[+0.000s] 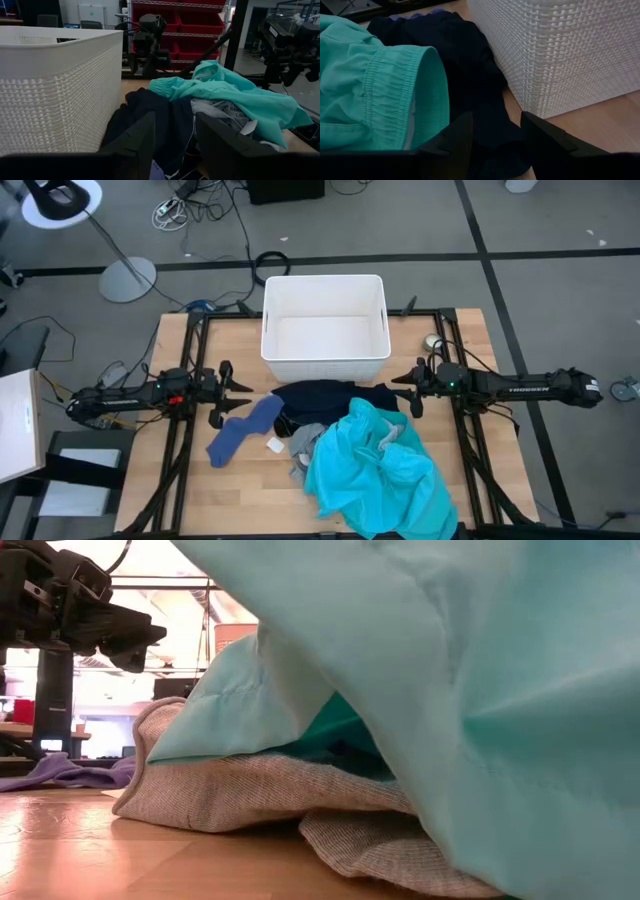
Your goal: Sort clothes
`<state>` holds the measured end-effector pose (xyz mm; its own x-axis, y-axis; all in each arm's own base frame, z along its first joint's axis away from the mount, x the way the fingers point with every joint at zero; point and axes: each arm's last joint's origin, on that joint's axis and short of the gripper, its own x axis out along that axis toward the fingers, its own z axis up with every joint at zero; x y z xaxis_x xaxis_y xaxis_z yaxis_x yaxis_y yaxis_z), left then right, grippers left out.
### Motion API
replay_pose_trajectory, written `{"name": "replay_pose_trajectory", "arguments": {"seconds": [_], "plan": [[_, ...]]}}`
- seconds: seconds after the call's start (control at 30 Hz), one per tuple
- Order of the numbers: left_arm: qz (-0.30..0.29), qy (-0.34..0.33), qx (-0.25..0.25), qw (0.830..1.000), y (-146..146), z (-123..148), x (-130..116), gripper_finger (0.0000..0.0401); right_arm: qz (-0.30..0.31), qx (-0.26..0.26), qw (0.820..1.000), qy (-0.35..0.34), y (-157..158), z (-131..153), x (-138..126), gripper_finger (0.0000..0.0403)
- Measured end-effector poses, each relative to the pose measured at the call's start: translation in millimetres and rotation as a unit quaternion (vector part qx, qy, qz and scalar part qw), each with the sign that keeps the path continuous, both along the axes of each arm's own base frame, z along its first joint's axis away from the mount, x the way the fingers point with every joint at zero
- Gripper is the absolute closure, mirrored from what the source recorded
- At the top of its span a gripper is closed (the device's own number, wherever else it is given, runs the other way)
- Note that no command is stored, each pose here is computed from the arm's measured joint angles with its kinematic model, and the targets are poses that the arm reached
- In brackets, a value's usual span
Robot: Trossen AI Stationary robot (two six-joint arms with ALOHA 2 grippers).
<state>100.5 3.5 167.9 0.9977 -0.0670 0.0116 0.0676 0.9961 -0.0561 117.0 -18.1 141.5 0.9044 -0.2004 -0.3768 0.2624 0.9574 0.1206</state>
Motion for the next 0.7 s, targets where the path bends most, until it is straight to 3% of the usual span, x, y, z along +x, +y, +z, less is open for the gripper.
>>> {"name": "replay_pose_trajectory", "arguments": {"seconds": [0.57, 0.7], "plan": [[0.000, 0.000, 0.000, 1.000, 0.0, 0.0, 0.0, 0.0254, 0.000, 0.000, 1.000, -0.003, 0.0, 0.5, 0.2, 0.0234], [0.000, 0.000, 0.000, 1.000, 0.0, 0.0, 0.0, 0.0254, -0.027, 0.065, 0.996, -0.051, -0.4, 6.2, 2.3, 0.0234]]}}
